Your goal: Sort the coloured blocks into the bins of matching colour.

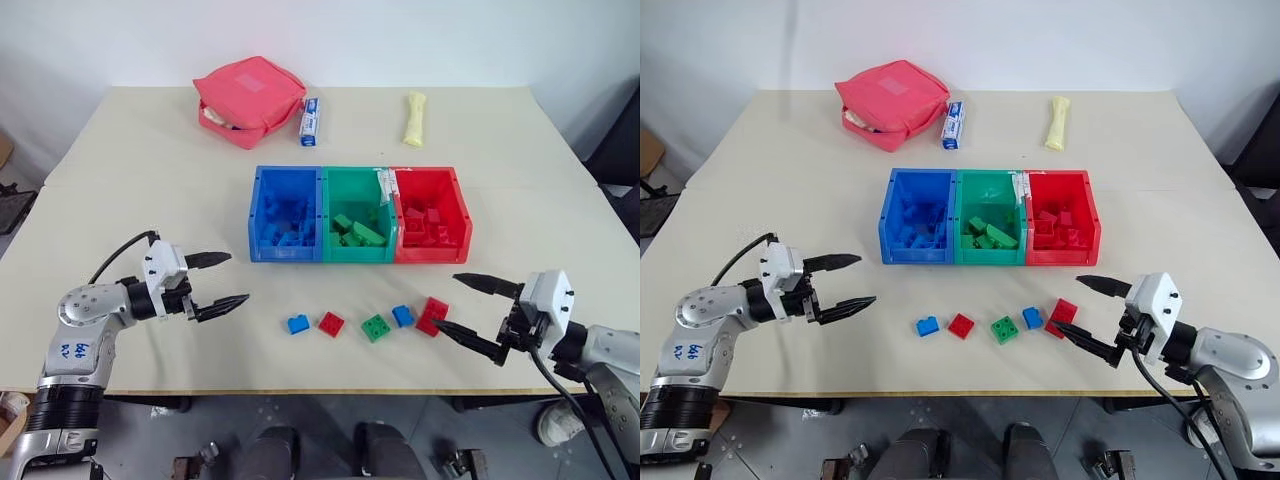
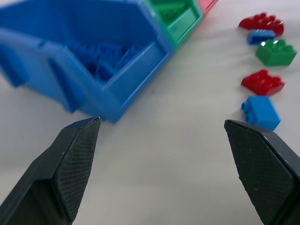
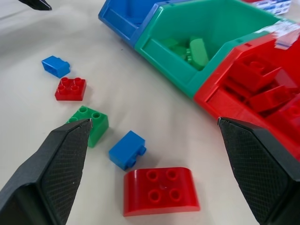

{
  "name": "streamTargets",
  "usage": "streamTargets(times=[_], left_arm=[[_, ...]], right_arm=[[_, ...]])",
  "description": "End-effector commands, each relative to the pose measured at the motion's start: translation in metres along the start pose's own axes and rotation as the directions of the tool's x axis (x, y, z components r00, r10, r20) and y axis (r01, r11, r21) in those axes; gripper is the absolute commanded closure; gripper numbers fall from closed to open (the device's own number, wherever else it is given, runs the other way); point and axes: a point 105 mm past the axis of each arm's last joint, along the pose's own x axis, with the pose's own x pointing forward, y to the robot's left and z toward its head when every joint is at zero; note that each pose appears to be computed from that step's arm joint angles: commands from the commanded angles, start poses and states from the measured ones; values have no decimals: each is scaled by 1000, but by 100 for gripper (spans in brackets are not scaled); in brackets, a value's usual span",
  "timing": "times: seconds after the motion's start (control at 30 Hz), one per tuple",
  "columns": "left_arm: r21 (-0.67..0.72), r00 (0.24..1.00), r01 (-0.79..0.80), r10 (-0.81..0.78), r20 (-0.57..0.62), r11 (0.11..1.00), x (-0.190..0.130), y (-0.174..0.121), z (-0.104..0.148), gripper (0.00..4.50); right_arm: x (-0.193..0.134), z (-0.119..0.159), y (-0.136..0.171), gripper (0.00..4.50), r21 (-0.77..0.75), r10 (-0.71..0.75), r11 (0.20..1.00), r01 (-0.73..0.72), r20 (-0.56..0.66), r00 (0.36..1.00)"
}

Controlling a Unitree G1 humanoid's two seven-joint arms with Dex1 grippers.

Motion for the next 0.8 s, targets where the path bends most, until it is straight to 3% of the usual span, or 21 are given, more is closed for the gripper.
streamTargets(times=[0.03,0.13,0.27,0.47,0.6,0.67,0.8], left_arm=[[45,999,7,-9,41,999,1,1,17,1],[29,997,63,-65,48,998,7,-6,20,1],[61,966,252,-255,43,966,27,-38,23,1],[157,904,403,-419,88,902,63,-76,38,1],[155,894,421,-438,98,894,69,-84,37,1],[136,892,430,-443,87,893,66,-84,33,1],[103,895,431,-439,81,897,60,-79,33,1]], right_arm=[[-4,7,-2,0,-43,-26,999,27,27,999],[-10,1,-4,0,-43,-48,998,48,2,999],[-38,-10,-13,0,-53,-135,990,132,-57,989],[-89,-36,-18,0,-91,-217,975,200,-235,947],[-80,-35,-14,0,-68,-178,984,166,-241,954],[-54,-31,-4,0,5,-73,997,77,-245,967],[-15,-28,-3,0,-2,1,1000,-2,-276,961]])
